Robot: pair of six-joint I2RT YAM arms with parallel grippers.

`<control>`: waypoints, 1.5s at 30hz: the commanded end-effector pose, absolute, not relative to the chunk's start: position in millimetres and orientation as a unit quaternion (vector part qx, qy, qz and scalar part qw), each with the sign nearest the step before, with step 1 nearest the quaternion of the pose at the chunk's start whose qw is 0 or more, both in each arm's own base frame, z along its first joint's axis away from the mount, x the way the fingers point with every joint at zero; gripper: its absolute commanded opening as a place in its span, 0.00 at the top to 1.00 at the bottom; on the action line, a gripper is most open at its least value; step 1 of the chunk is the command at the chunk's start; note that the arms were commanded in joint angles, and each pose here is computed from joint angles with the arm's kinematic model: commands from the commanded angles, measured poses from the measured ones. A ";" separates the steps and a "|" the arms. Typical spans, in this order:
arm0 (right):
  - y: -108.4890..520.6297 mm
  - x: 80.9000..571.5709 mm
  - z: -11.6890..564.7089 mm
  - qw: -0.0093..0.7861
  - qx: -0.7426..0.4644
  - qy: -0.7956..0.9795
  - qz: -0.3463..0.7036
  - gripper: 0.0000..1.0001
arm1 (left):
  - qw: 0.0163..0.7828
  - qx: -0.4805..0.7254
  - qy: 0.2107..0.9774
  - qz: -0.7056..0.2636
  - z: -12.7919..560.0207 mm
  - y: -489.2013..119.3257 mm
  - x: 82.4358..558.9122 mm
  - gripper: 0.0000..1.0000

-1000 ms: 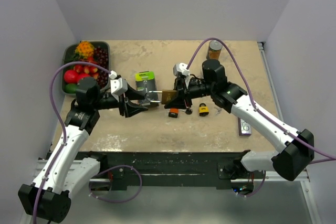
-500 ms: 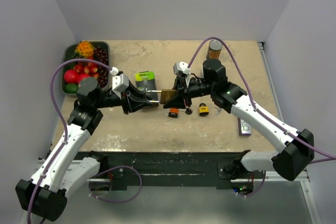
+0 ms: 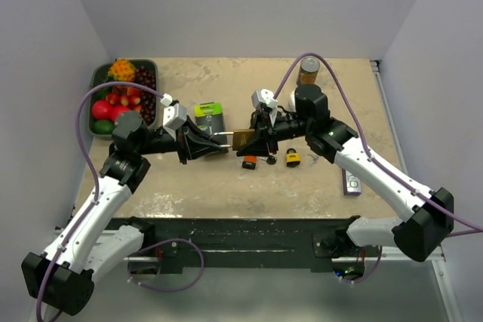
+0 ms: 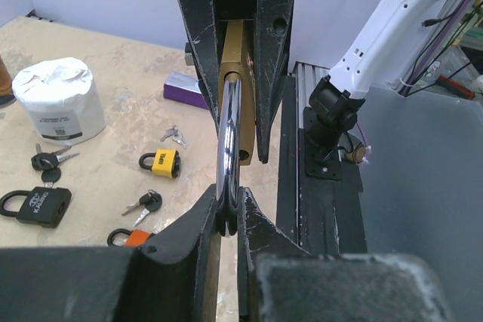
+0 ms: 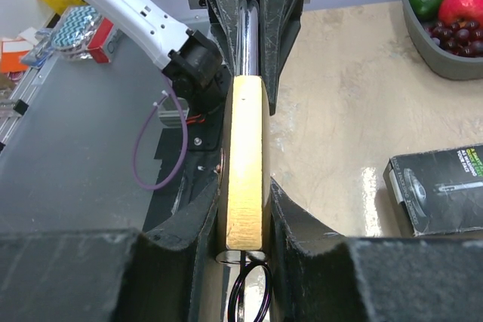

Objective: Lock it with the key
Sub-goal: Lock the lock.

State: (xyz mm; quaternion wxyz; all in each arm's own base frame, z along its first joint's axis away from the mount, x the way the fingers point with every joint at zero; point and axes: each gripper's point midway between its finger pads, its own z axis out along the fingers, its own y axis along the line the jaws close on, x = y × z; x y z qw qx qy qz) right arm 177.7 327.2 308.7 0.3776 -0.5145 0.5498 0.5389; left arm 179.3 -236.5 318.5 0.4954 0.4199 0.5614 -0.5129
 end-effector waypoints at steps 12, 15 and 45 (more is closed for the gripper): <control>360.6 154.9 349.2 0.442 -0.564 0.444 0.538 1.00 | 0.453 0.413 0.540 -0.577 322.8 -266.2 161.5 1.00; 366.5 144.2 348.5 0.430 -0.573 0.432 0.548 1.00 | 0.455 0.411 0.533 -0.583 325.2 -271.7 163.0 1.00; 397.8 96.9 288.5 0.319 -0.598 0.441 0.589 1.00 | 0.449 0.434 0.506 -0.594 338.7 -293.1 150.0 1.00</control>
